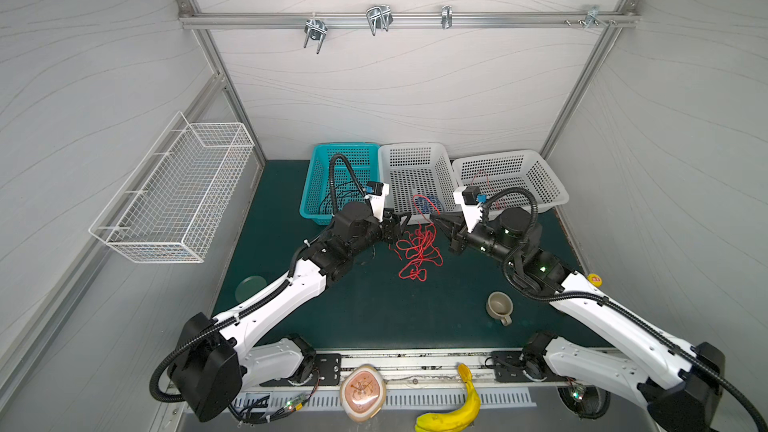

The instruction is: Untangle the cables

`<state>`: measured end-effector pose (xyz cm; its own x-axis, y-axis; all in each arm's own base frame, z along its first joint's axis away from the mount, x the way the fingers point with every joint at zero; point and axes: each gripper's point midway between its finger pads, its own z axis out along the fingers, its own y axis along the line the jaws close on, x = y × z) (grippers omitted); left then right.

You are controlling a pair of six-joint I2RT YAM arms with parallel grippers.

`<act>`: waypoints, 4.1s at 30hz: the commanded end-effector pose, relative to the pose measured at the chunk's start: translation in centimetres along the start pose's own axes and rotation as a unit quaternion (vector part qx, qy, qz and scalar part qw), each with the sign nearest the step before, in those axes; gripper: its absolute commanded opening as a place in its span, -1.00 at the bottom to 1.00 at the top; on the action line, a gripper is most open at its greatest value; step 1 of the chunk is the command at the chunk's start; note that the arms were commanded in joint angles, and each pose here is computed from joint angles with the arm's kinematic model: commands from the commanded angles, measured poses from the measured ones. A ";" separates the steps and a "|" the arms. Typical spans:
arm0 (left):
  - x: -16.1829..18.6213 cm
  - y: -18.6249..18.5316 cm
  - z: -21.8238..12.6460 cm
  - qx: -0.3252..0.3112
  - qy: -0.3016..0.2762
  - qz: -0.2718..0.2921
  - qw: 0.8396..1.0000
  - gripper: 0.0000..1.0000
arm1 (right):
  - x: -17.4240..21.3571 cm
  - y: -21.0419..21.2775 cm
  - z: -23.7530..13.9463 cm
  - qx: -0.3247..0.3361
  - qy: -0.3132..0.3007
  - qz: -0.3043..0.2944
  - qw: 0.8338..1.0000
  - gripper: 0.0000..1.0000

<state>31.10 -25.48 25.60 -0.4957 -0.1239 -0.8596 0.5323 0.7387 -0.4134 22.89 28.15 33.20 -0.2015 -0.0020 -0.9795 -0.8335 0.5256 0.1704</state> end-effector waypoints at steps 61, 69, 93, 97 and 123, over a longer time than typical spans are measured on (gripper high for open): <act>6.5 -4.1 3.1 0.141 0.064 0.024 0.988 0.22 | -8.9 0.6 -3.3 0.031 -0.121 -0.033 0.992 -1.00; 7.0 -4.2 4.0 0.139 0.077 0.029 0.987 0.22 | -8.8 0.7 -3.6 0.030 -0.121 -0.032 0.992 -1.00; 7.2 -8.1 1.3 0.205 0.107 0.076 0.970 0.12 | -7.9 -1.0 -2.1 0.068 -0.095 -0.044 0.992 -1.00; 7.6 -8.5 1.2 0.212 0.114 0.075 0.968 0.12 | -7.8 -1.1 -2.0 0.069 -0.093 -0.043 0.992 -1.00; 6.8 -4.5 5.1 0.104 0.004 0.120 0.987 0.14 | -9.3 1.8 -4.3 0.004 -0.121 -0.030 0.992 -1.00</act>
<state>28.00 -32.86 18.10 -0.4566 0.0921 -0.8849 0.7430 0.5865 -0.3223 22.35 25.81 40.35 -0.0675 0.1180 -0.9907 -0.8100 0.5733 0.1235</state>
